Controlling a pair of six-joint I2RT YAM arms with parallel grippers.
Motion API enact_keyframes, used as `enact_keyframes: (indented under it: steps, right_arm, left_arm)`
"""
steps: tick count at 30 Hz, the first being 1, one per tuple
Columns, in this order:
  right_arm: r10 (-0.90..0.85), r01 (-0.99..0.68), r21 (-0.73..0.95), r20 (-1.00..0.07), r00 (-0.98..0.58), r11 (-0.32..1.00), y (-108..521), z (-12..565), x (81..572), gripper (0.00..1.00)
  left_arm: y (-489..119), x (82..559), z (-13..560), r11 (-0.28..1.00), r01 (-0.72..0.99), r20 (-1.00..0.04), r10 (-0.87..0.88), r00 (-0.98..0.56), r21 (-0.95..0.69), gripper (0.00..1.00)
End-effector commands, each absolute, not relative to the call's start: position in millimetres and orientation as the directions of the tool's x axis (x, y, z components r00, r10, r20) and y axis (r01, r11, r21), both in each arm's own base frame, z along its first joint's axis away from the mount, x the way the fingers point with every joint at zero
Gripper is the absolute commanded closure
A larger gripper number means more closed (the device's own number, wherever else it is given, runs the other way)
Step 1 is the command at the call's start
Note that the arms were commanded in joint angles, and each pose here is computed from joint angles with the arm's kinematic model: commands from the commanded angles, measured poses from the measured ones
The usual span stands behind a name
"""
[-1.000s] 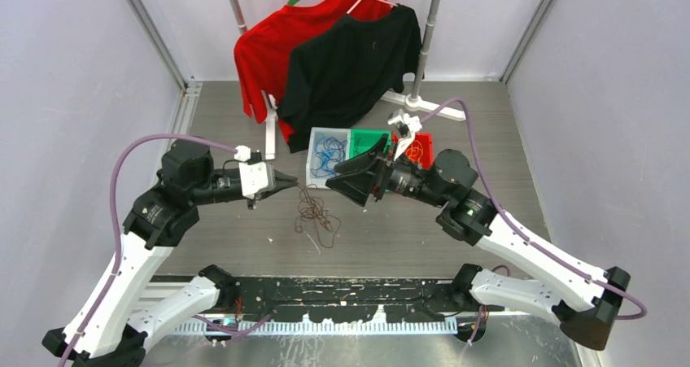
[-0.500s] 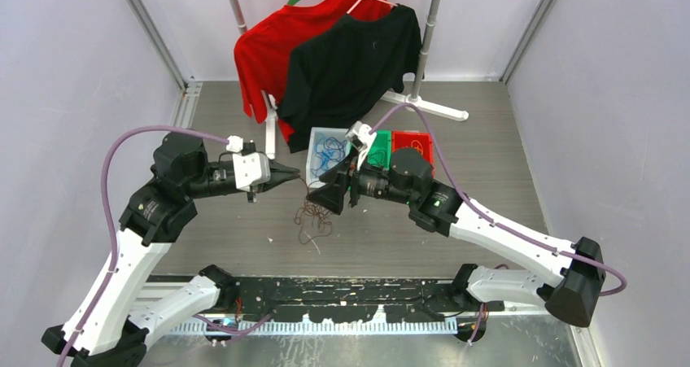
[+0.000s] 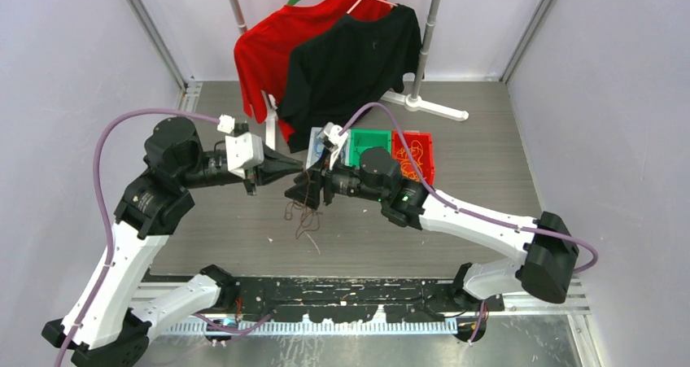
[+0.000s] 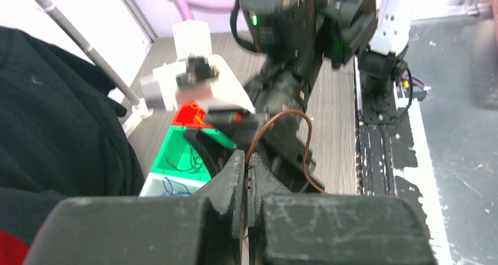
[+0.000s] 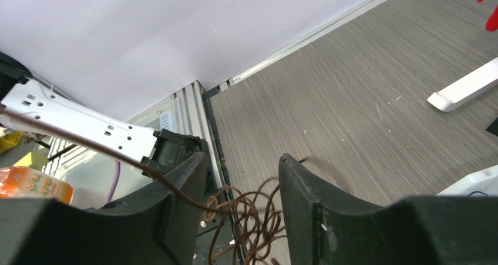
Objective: Untangle the cables
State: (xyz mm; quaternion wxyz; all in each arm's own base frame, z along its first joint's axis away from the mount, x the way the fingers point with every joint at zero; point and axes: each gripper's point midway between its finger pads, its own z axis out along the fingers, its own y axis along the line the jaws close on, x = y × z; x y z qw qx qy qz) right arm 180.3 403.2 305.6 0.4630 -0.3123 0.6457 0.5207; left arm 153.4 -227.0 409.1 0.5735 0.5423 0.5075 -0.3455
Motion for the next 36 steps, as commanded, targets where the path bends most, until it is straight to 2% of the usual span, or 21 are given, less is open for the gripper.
enact_keyframes:
  steps: [1,7,19,28,36]
  right_arm:
    - [0.173,-0.887,0.389,-0.919,-0.354,0.249,418.4,323.6,190.3,0.49]
    - [0.159,-0.851,0.442,-0.897,-0.412,0.286,424.3,281.9,198.0,0.57]
    - [0.116,-0.766,0.540,-0.836,-0.536,0.349,429.1,199.6,195.2,0.55]
    - [0.062,-0.725,0.578,-0.796,-0.603,0.373,441.5,157.2,182.8,0.52]
    - [0.022,-0.682,0.603,-0.755,-0.655,0.413,447.7,119.1,178.3,0.52]
  left_arm:
    - [-231.3,140.1,461.4,0.164,0.951,-0.965,0.026,0.261,0.262,1.00]
    - [-230.0,129.2,494.5,0.160,0.958,-0.969,-0.040,0.245,0.236,1.00]
    - [-216.7,117.9,579.4,0.239,0.889,-0.893,-0.133,0.429,0.392,1.00]
    - [-193.9,115.6,652.8,0.405,0.708,-0.727,-0.138,0.672,0.578,1.00]
    - [-170.6,110.8,713.5,0.555,0.513,-0.551,-0.114,0.827,0.655,1.00]
